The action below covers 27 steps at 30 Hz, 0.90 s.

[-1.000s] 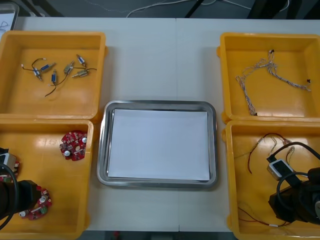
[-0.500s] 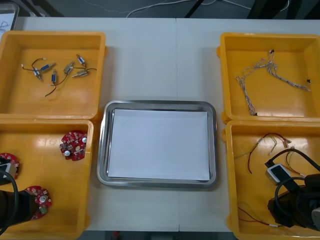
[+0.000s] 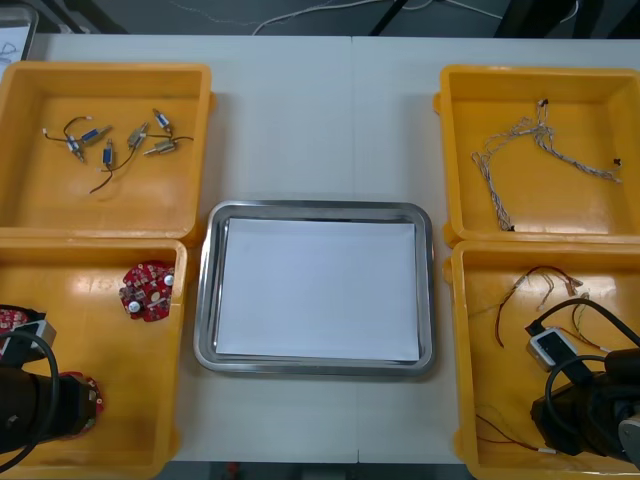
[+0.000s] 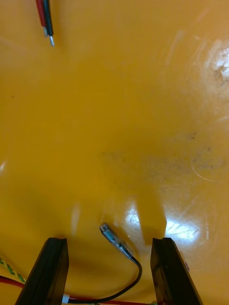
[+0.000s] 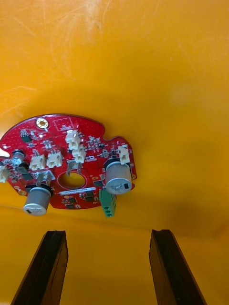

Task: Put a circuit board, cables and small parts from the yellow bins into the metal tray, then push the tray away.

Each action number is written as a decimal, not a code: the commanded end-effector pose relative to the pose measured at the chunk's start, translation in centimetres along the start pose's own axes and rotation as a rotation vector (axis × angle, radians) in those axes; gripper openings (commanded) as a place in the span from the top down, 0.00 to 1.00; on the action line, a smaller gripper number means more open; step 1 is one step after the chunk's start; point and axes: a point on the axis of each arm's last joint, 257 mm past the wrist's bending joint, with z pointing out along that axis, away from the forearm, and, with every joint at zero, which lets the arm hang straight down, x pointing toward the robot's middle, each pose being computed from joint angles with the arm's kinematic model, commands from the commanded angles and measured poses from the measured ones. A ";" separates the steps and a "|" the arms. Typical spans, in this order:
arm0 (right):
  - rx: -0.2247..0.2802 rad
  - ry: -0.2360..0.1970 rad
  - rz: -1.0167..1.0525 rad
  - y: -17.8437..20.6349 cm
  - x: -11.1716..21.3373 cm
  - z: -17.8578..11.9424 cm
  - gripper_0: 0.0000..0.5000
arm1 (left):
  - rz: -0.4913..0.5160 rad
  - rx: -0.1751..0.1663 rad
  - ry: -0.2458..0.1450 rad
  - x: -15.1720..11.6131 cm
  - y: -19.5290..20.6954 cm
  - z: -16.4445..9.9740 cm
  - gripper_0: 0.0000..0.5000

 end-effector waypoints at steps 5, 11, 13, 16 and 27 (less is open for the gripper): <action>-0.032 -0.021 0.021 1.9 -0.2 -0.3 0.00 | 0.119 0.004 -0.007 -1.2 -1.0 1.5 0.00; -0.031 -0.022 0.026 1.9 -0.3 -0.2 0.85 | 0.118 0.001 0.010 -1.2 -1.0 2.4 0.00; -0.030 -0.025 0.027 1.8 -0.5 -0.3 1.00 | 0.119 0.001 0.013 -1.1 -1.0 2.6 0.00; -0.026 -0.028 0.028 1.7 -0.9 -0.4 1.00 | 0.117 0.003 0.016 -1.0 -1.2 2.7 0.00; 0.034 -0.079 0.014 -1.6 -5.0 -2.1 1.00 | 0.114 0.003 0.039 -0.2 -0.9 3.1 0.00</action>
